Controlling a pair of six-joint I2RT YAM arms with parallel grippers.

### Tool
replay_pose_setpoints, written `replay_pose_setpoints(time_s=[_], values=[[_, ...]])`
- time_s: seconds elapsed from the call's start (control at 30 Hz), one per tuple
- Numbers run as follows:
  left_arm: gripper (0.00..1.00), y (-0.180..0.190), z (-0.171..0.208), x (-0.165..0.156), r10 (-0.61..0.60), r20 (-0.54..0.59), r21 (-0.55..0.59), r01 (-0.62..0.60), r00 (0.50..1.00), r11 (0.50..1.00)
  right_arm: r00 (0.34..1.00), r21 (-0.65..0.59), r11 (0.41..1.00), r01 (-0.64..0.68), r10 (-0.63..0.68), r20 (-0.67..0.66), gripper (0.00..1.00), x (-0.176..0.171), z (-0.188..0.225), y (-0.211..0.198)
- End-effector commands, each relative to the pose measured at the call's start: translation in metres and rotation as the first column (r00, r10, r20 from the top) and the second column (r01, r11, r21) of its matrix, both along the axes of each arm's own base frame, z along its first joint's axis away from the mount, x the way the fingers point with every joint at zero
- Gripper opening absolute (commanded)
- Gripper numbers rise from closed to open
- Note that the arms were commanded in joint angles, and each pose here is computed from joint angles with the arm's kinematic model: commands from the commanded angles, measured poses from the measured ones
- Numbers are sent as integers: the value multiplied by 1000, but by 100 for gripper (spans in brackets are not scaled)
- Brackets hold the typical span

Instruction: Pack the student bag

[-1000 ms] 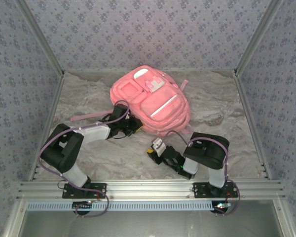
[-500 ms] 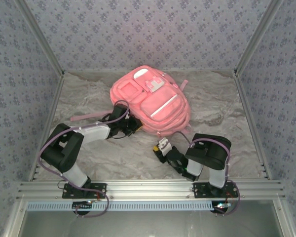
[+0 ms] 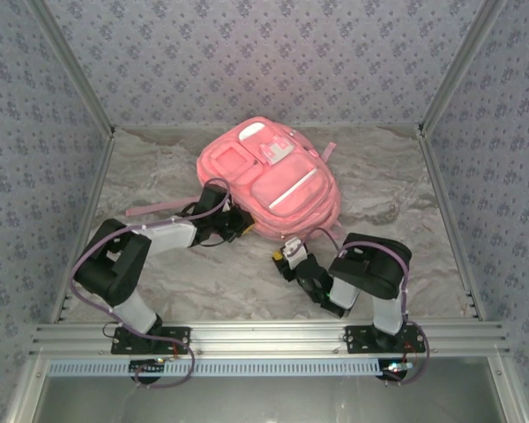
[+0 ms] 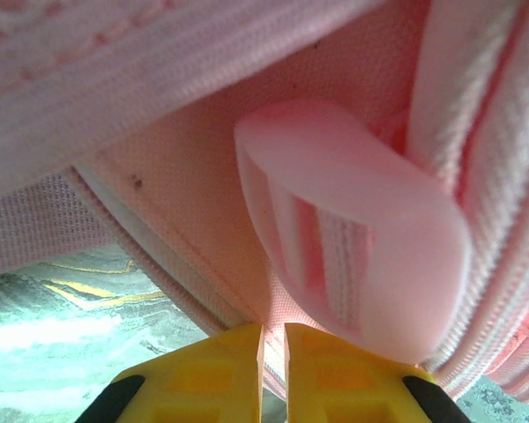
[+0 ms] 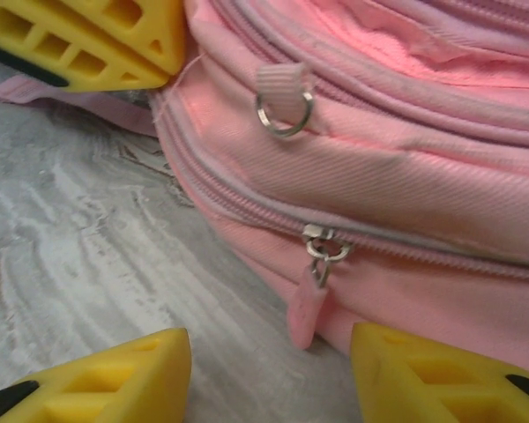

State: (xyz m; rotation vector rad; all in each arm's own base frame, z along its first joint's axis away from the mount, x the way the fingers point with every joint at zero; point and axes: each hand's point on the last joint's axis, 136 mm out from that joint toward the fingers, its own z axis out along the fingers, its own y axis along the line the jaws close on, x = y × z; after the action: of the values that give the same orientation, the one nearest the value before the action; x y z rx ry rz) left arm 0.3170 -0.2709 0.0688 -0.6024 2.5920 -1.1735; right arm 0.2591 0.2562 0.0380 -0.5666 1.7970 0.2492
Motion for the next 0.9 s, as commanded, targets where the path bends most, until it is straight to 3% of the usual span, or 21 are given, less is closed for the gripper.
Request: replay_pose_setpoints(time_s=[0.0, 0.33, 0.67, 0.87], values=[[13, -2, 8, 7, -6, 31, -22, 7, 999, 1000, 999, 37, 998, 46, -46, 1, 51, 12, 3, -4], [13, -3, 3, 6, -5, 19, -24, 6, 1000, 1000, 999, 93, 995, 36, -34, -17, 38, 28, 4, 7], [13, 1, 3, 8, 5, 16, -21, -5, 1000, 1000, 998, 109, 993, 42, -36, -55, 0, 33, -3, -3], [12, 5, 2, 9, 17, 13, -14, -17, 1000, 1000, 998, 88, 996, 33, -29, -56, 0, 26, -3, -11]])
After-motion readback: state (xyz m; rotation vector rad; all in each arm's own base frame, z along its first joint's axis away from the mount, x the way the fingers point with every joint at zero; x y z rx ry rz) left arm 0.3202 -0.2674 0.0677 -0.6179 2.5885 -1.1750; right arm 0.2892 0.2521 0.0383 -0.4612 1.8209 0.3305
